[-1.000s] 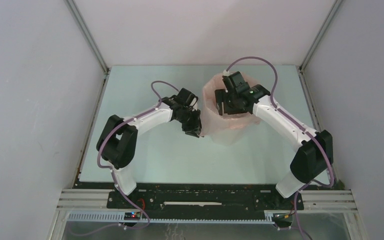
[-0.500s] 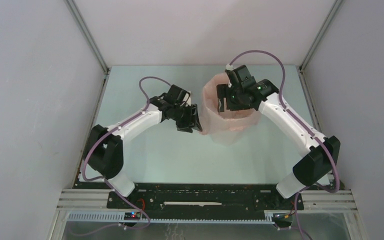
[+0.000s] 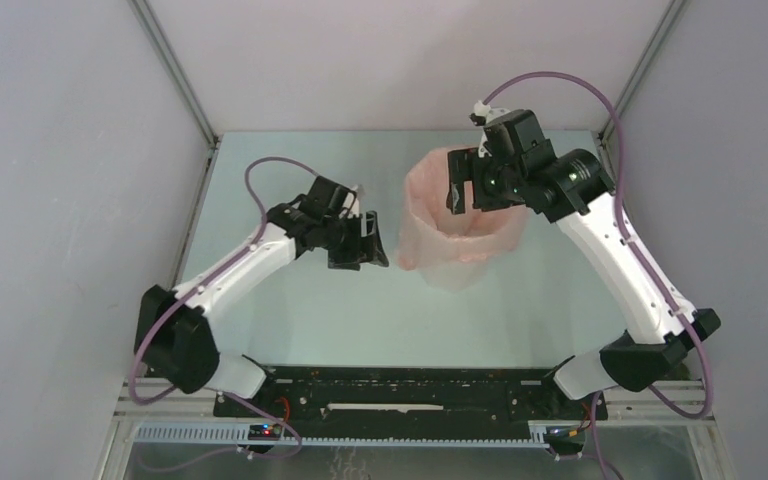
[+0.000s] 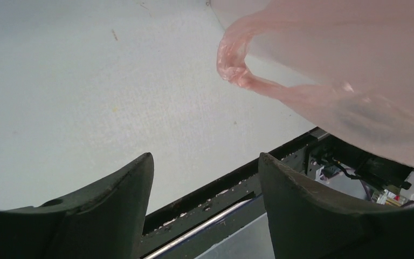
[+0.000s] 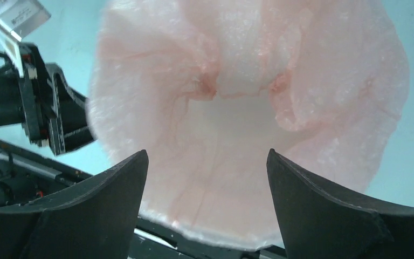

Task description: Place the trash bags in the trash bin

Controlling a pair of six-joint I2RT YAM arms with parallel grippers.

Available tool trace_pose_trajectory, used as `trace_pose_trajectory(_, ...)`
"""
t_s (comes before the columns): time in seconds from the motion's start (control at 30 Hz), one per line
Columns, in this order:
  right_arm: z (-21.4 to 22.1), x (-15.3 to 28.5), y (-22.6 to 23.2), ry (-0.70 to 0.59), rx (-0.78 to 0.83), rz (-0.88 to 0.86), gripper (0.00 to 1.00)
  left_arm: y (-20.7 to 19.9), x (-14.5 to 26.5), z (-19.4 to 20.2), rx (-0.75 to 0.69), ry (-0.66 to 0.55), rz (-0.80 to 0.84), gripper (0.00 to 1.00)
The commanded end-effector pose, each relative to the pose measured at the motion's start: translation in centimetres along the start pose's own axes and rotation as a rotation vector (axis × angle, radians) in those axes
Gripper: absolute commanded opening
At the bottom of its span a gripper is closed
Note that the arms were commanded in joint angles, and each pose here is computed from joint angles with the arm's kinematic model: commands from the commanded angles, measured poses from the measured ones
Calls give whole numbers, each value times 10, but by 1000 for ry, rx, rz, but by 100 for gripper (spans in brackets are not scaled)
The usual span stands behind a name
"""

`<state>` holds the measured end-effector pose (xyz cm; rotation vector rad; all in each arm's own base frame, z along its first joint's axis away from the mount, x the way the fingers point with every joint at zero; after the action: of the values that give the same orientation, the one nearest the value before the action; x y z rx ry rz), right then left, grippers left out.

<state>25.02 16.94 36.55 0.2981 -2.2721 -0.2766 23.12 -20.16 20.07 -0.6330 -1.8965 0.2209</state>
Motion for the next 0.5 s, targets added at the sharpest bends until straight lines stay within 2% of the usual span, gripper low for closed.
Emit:
trace_pose_trajectory(0.0, 6, 42, 20, -36, 107, -83, 90, 12, 35, 3, -1, -104, -68, 77)
trace_pose_trajectory(0.2, 39, 48, 72, -43, 281, -182, 90, 27, 79, 0, 70, -284, -208, 81)
trace_pose_trajectory(0.47, 121, -5, 121, 71, 465, -134, 90, 60, 166, 15, 267, -558, -564, 87)
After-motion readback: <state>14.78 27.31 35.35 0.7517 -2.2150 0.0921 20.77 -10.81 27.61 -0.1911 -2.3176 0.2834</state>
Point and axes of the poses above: each gripper's point midway between its finger pads, its own x axis back along the fingers, its own y axis along the line the jaws close on, z = x × y, the point moved 7 cm from there along x, back along the fingers, and after that the axes turned 11 degrees about -x, right-handed, at the moved point
